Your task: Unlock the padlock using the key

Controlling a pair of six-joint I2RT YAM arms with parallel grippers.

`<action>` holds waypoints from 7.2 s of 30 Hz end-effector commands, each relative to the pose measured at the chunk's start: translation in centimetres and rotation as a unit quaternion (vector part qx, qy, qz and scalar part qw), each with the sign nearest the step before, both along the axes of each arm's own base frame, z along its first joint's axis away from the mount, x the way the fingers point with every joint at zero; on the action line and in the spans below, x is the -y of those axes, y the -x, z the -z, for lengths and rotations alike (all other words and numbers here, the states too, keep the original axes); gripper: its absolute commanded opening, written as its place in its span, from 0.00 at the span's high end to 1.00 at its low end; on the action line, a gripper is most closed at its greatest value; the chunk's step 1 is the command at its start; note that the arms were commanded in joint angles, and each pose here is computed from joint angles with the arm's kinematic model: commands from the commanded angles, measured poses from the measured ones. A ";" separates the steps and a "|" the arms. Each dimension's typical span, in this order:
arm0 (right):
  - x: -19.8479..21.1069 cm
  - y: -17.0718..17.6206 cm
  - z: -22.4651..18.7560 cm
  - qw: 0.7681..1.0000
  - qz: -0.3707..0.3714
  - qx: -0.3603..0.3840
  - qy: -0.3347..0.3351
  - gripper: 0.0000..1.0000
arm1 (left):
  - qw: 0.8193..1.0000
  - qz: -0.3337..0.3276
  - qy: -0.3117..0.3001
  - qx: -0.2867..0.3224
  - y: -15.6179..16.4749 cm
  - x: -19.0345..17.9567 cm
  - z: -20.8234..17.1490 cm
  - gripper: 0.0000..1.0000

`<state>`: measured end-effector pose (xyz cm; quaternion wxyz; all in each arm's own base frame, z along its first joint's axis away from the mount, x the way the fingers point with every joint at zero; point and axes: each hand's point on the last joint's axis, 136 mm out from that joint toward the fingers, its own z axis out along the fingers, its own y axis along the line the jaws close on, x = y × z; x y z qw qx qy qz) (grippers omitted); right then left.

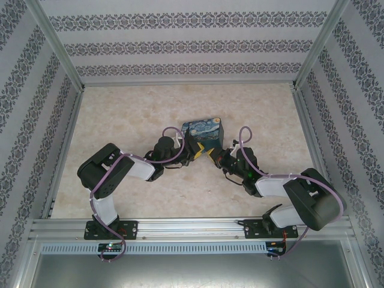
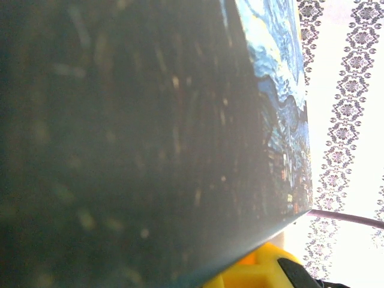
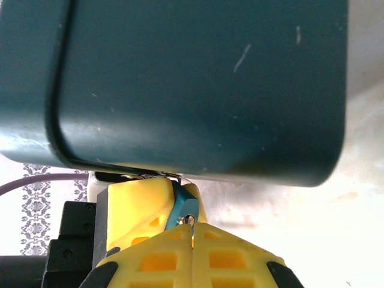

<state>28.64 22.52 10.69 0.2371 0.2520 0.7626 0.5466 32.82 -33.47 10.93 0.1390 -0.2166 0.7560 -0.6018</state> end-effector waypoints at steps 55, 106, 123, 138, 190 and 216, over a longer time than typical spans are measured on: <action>-1.8 -4.3 -4.4 0.996 -0.032 0.047 -0.067 1.00 | 0.990 0.036 0.127 0.044 1.6 3.3 -8.7 1.00; -6.1 -5.5 -4.8 0.984 -0.078 0.036 -0.157 1.00 | 0.988 0.108 0.102 0.049 3.5 5.2 -9.3 1.00; -7.2 -5.7 -5.2 0.982 -0.079 0.038 -0.165 1.00 | 0.992 0.086 0.086 0.029 3.1 5.2 -7.1 1.00; -2.0 -4.9 0.3 0.993 -0.028 -0.015 -0.118 0.19 | 1.000 -0.010 -0.002 0.018 0.1 0.0 -0.8 1.00; 2.1 -1.4 -2.6 0.834 -0.109 0.172 0.513 0.06 | 0.997 0.045 -0.056 0.007 0.4 -0.1 0.3 1.00; 2.6 1.1 0.2 0.777 -0.155 0.210 0.573 0.26 | 0.993 0.078 -0.084 0.000 0.3 0.2 -1.2 1.00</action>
